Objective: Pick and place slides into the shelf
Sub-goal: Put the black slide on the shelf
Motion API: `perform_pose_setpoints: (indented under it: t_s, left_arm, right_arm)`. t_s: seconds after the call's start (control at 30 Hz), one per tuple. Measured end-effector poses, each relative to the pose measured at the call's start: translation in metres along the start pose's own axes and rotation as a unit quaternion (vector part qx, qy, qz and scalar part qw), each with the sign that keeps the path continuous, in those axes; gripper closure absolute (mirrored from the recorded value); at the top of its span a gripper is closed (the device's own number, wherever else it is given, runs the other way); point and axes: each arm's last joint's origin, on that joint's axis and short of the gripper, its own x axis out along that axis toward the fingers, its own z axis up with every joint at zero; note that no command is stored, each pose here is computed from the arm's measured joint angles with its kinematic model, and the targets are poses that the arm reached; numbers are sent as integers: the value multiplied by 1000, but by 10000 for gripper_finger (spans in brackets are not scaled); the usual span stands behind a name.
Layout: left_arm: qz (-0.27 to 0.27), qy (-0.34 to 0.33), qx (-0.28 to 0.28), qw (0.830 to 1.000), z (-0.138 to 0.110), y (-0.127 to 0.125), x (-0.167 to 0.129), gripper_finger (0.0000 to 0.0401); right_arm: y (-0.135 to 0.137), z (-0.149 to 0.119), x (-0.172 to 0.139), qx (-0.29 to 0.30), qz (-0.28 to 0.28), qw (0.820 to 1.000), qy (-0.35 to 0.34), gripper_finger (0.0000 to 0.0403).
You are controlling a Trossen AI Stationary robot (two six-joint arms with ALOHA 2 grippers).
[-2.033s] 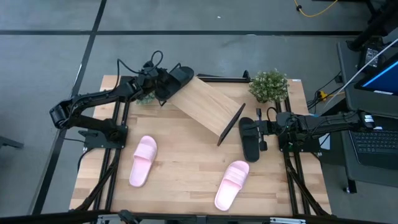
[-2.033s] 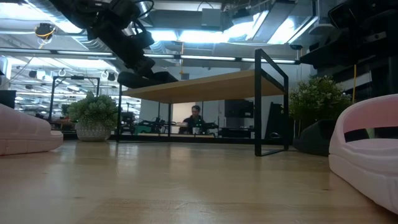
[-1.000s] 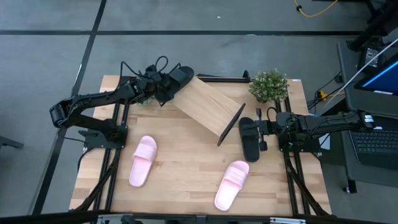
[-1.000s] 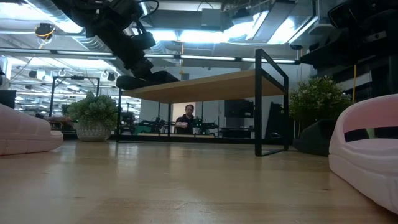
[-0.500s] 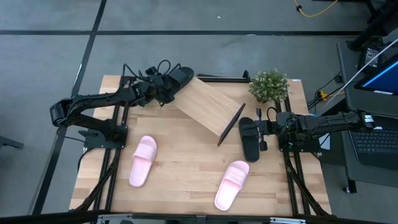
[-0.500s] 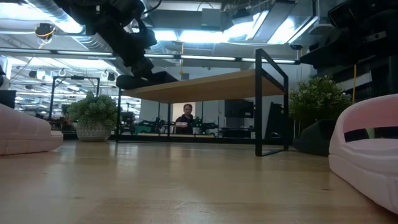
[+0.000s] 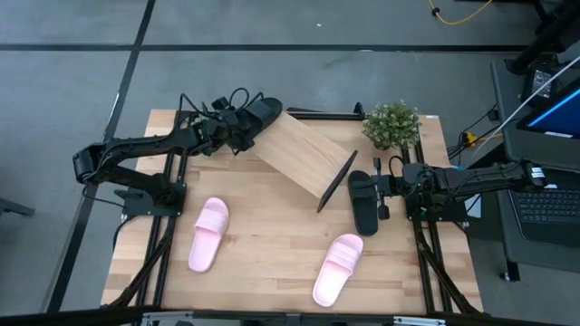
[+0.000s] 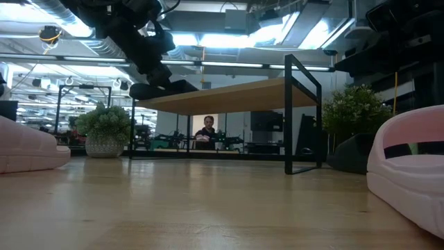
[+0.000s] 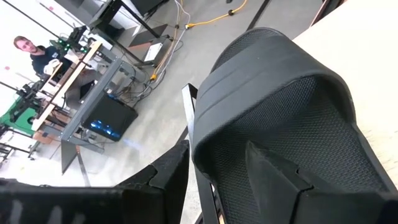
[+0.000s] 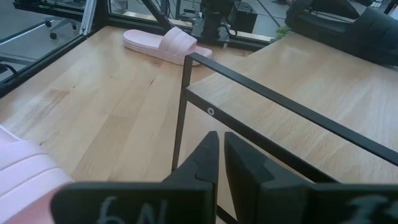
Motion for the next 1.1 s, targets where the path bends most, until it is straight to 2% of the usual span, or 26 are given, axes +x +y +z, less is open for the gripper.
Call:
perform_pose_setpoints:
  t_s: [0.37,0.53,0.83,1.1]
  left_arm:
    - [-10,-13,4,1000,4,-6,-6,251]
    - [-10,-22,3,1000,13,-3,-15,251]
    - [-39,4,1,999,15,-2,-33,251]
    - [-58,-55,-49,996,23,2,-66,251]
  right_arm:
    - [0,0,0,0,0,1000,0,373]
    - [0,0,0,0,0,1000,0,373]
    - [0,0,0,0,2,1000,0,373]
    - [0,0,0,-1,2,1000,0,373]
